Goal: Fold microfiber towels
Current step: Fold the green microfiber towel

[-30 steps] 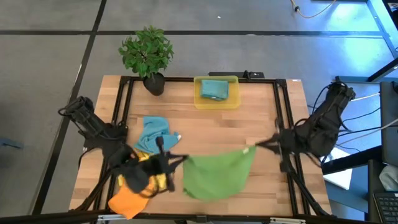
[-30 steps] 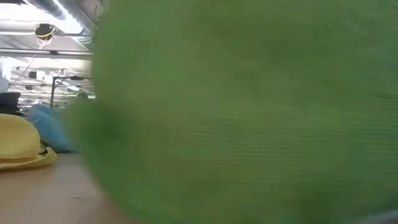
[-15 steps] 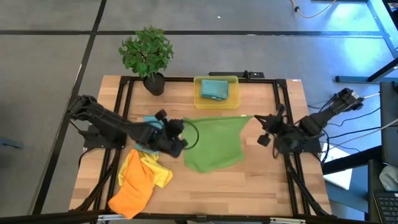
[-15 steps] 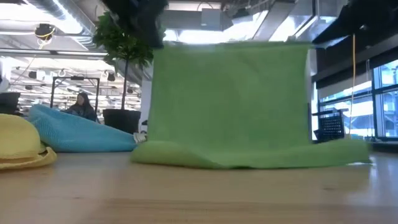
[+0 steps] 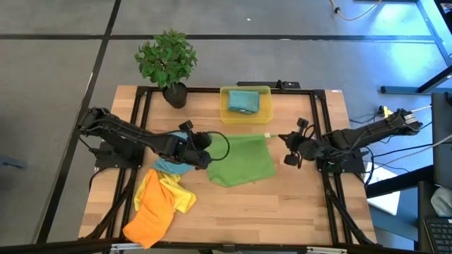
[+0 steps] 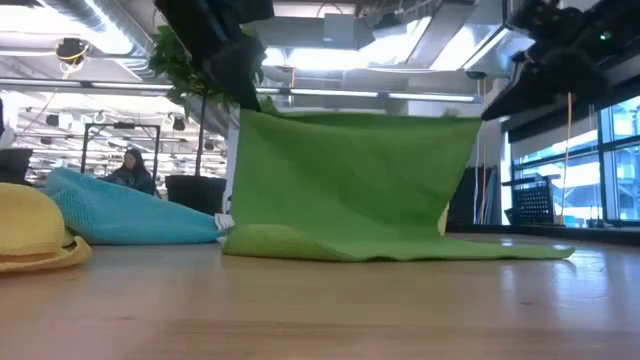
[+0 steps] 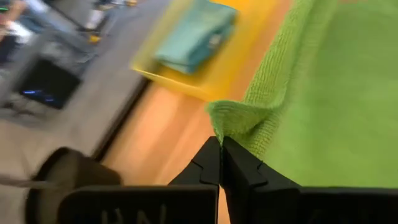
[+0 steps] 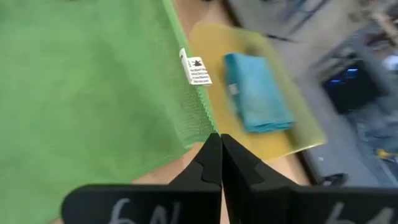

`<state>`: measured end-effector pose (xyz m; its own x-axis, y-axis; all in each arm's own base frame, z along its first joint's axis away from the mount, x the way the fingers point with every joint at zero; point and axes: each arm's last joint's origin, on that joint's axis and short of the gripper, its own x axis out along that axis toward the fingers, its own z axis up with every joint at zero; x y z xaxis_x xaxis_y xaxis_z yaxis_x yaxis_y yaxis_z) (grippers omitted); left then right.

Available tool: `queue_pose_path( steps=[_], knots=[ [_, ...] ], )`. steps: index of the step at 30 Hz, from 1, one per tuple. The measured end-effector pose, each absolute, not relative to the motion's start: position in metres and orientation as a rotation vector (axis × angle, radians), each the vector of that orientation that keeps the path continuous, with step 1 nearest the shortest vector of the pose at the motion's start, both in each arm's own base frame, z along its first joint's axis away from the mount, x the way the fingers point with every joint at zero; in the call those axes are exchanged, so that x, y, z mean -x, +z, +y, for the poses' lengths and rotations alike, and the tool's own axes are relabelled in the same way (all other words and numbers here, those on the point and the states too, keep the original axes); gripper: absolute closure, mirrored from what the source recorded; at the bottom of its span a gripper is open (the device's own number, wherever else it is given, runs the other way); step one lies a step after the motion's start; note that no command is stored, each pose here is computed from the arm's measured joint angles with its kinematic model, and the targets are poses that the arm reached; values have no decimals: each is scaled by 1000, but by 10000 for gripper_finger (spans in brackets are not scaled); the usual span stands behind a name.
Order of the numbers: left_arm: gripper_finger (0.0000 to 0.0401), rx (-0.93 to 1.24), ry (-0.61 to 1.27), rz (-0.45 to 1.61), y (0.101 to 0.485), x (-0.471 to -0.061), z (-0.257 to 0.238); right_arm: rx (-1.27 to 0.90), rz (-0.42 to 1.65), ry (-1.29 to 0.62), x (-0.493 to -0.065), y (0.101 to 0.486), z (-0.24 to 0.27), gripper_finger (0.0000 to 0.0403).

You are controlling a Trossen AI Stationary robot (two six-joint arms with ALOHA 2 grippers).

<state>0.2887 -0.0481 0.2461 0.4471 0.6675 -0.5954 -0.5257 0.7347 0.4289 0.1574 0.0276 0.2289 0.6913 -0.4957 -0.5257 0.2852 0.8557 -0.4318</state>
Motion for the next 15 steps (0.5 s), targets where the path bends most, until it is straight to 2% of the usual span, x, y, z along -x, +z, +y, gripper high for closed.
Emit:
queue_pose_path(
  steps=[8,15],
  knots=[
    [401,-221,468,911,234,-288,-88,206,761,-261,-154,213,32,403],
    [401,-300,379,937,208,-295,-119,169,793,-184,-151,186,34,403]
  ],
)
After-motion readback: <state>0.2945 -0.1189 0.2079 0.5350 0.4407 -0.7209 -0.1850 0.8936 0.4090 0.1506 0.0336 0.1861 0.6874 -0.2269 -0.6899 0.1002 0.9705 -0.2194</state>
